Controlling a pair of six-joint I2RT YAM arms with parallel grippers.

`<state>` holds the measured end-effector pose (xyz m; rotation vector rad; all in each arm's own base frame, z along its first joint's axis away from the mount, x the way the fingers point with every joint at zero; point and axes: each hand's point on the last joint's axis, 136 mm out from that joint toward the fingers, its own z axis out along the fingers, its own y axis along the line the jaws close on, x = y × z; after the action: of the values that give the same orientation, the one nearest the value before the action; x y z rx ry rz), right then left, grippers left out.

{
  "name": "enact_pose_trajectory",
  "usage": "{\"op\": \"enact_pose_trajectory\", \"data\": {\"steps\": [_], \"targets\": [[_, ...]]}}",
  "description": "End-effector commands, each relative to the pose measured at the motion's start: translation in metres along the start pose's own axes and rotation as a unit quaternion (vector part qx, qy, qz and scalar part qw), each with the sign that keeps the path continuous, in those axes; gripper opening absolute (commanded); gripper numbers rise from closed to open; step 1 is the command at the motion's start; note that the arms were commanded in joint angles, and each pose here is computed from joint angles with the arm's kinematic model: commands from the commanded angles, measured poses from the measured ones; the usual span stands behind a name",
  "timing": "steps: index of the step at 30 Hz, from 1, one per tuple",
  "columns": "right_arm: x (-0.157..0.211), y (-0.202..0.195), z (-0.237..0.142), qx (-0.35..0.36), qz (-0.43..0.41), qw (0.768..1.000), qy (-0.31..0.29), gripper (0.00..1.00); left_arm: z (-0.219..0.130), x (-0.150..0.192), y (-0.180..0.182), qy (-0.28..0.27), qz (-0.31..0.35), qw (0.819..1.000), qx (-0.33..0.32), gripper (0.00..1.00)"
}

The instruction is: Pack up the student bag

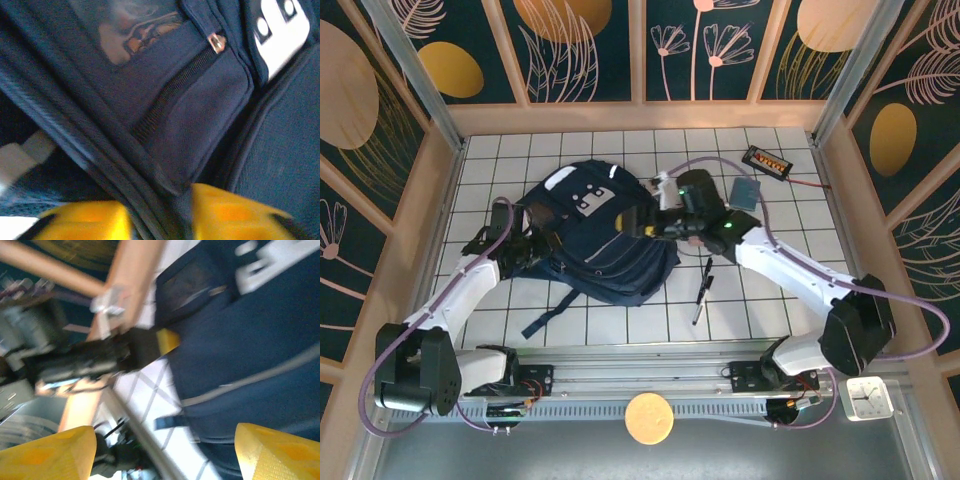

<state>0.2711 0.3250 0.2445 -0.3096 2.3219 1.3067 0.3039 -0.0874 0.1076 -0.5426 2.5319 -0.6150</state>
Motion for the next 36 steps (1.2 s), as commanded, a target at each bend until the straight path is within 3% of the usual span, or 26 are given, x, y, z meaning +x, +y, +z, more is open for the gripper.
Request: {"op": "enact_pose_trajectory", "data": {"steps": [1,2,4,8,14,17,20,25,36], "targets": [[-0.012,-0.073,-0.032,0.134,0.020,0.990,-0.032,0.76,-0.018,-0.004,-0.010,-0.006,0.098,0.995,0.010,0.61],[-0.017,-0.089,-0.041,0.160,0.023,0.986,-0.039,0.76,-0.025,-0.007,-0.011,-0.021,0.110,0.994,0.010,0.69],[-0.022,-0.109,-0.054,0.196,0.014,0.980,-0.041,0.77,-0.049,-0.014,-0.030,-0.063,0.158,0.984,0.047,0.98],[-0.020,-0.118,-0.060,0.187,0.017,0.982,-0.028,0.77,-0.093,-0.018,-0.074,-0.134,0.236,0.956,0.116,0.99],[-0.003,-0.112,-0.034,0.108,0.095,0.990,0.000,0.74,-0.069,0.020,-0.119,-0.065,0.390,0.915,0.085,0.99],[0.006,-0.105,-0.016,0.074,0.133,0.988,0.018,0.73,-0.065,0.013,-0.131,-0.077,0.396,0.911,0.091,0.99],[0.015,-0.105,-0.002,0.079,0.146,0.986,0.031,0.72,-0.071,0.001,-0.145,-0.099,0.399,0.906,0.098,0.99],[0.030,-0.109,0.019,0.084,0.167,0.981,0.052,0.69,-0.063,-0.001,-0.148,-0.090,0.410,0.903,0.095,0.99],[0.013,-0.118,0.054,0.105,0.166,0.979,0.052,0.58,-0.062,0.003,-0.143,-0.095,0.394,0.909,0.101,0.99]]}}
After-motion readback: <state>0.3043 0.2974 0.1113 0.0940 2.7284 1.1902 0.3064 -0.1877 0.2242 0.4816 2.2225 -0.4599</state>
